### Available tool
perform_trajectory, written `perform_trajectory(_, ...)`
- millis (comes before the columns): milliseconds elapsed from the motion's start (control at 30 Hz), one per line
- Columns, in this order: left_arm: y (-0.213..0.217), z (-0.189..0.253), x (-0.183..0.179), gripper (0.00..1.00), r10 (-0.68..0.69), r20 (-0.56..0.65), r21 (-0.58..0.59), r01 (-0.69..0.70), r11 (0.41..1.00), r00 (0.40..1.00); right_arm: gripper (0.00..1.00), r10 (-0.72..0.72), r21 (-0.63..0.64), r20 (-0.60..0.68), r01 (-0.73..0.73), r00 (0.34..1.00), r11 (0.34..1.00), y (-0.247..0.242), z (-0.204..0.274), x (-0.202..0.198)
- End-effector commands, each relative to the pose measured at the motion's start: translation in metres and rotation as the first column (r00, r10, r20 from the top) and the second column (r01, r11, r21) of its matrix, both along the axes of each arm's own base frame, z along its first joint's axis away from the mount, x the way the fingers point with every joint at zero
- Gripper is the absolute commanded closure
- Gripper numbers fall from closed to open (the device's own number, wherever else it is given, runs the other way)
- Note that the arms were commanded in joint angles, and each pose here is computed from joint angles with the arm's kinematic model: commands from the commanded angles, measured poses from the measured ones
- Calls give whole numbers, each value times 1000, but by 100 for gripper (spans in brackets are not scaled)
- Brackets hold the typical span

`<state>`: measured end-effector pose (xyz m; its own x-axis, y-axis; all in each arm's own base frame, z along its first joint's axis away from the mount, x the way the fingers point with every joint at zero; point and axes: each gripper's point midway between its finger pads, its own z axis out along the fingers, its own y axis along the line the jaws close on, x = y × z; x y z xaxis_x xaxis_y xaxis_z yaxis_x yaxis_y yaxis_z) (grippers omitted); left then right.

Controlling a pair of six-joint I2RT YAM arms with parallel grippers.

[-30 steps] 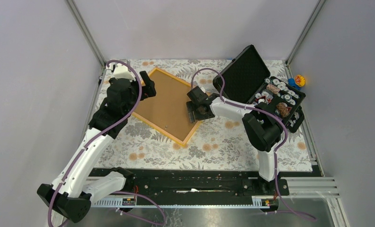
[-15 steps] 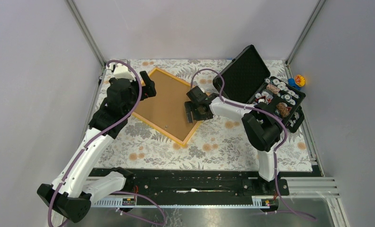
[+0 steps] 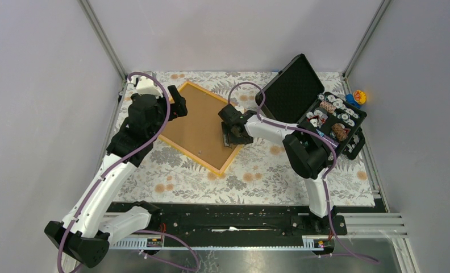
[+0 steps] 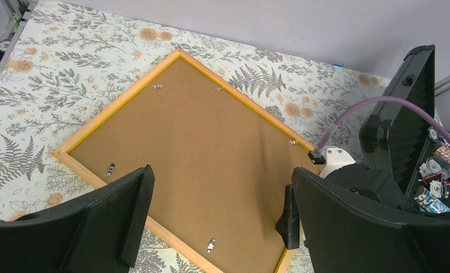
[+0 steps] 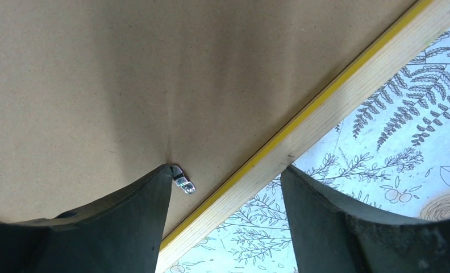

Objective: Put the photo into the frame

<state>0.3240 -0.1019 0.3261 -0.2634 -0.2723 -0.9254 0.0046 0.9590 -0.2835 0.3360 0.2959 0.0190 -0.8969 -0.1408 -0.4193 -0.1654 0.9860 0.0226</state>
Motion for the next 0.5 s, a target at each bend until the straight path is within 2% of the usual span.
perform_trajectory(0, -5, 12, 4, 1, -12, 48, -24, 13, 1000, 999, 27, -63, -21, 25, 64, 998, 998, 0, -4, 6)
perform_trajectory(67, -5, 13, 3, 1, -14, 50, -26, 15, 1000, 999, 33, -68, -15, 18, 69, 998, 998, 1, -5, 5)
perform_trajectory(200, -5, 13, 3, 1, -16, 50, -26, 17, 1000, 999, 55, -69, 2, 8, 69, 998, 998, 2, -4, 2)
perform_trajectory(333, -7, 11, 4, 1, -19, 46, -27, 21, 999, 999, 84, -64, 10, 5, 64, 998, 998, 3, -5, 1)
perform_trajectory(400, -7, 9, 5, 1, -18, 41, -26, 19, 999, 999, 90, -59, 15, 7, 59, 998, 998, 5, -5, 1)
perform_trajectory(467, -9, 7, 6, 1, -24, 35, -24, 25, 999, 999, 91, -49, 22, 17, 48, 999, 999, 7, -4, 4)
